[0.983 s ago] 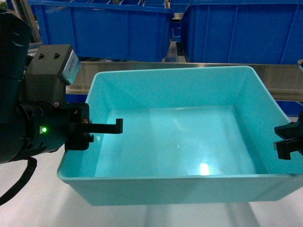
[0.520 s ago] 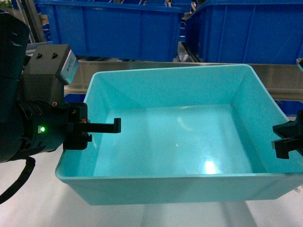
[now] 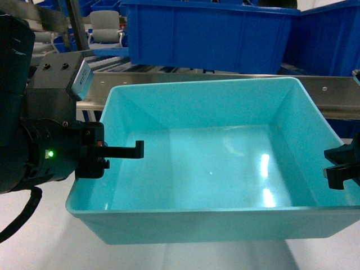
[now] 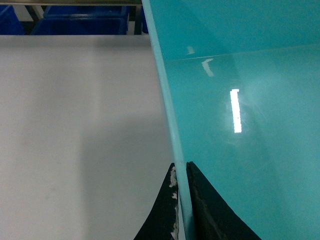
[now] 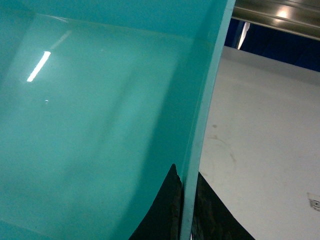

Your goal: Organize blue bins on left shelf correctly

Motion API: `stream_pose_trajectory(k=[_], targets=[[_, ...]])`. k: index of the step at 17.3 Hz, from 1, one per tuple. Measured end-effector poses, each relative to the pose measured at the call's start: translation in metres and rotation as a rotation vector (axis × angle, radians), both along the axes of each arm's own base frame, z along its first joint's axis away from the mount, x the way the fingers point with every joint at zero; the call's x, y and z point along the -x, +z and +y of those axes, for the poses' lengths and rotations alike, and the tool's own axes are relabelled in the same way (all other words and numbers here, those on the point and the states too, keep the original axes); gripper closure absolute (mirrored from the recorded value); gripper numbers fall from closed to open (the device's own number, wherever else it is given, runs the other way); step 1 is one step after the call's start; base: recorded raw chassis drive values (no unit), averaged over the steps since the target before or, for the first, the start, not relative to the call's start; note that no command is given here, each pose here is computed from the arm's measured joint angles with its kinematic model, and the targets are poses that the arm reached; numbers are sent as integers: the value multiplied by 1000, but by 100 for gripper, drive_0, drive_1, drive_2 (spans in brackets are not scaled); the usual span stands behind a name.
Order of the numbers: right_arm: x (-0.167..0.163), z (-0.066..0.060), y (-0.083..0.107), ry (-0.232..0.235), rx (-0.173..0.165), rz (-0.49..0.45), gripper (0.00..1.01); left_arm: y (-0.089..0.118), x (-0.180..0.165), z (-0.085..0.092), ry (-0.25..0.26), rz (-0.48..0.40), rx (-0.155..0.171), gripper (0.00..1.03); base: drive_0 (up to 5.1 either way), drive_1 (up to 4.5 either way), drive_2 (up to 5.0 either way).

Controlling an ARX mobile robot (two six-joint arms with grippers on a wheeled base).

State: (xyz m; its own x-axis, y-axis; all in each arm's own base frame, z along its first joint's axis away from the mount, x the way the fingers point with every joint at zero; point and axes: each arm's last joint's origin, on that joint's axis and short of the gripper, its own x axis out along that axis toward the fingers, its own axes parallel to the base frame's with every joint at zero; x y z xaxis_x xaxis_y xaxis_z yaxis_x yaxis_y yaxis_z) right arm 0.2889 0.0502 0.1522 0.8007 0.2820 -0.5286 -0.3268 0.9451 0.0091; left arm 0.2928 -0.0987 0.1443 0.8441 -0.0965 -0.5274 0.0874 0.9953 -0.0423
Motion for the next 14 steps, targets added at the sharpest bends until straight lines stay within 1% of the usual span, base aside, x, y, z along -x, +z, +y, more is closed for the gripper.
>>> stream_pose_trajectory(k=[14], targets=[[0, 0, 0, 0, -1, -3, 98, 0, 0, 0, 0, -3, 0, 101, -502, 243, 243]])
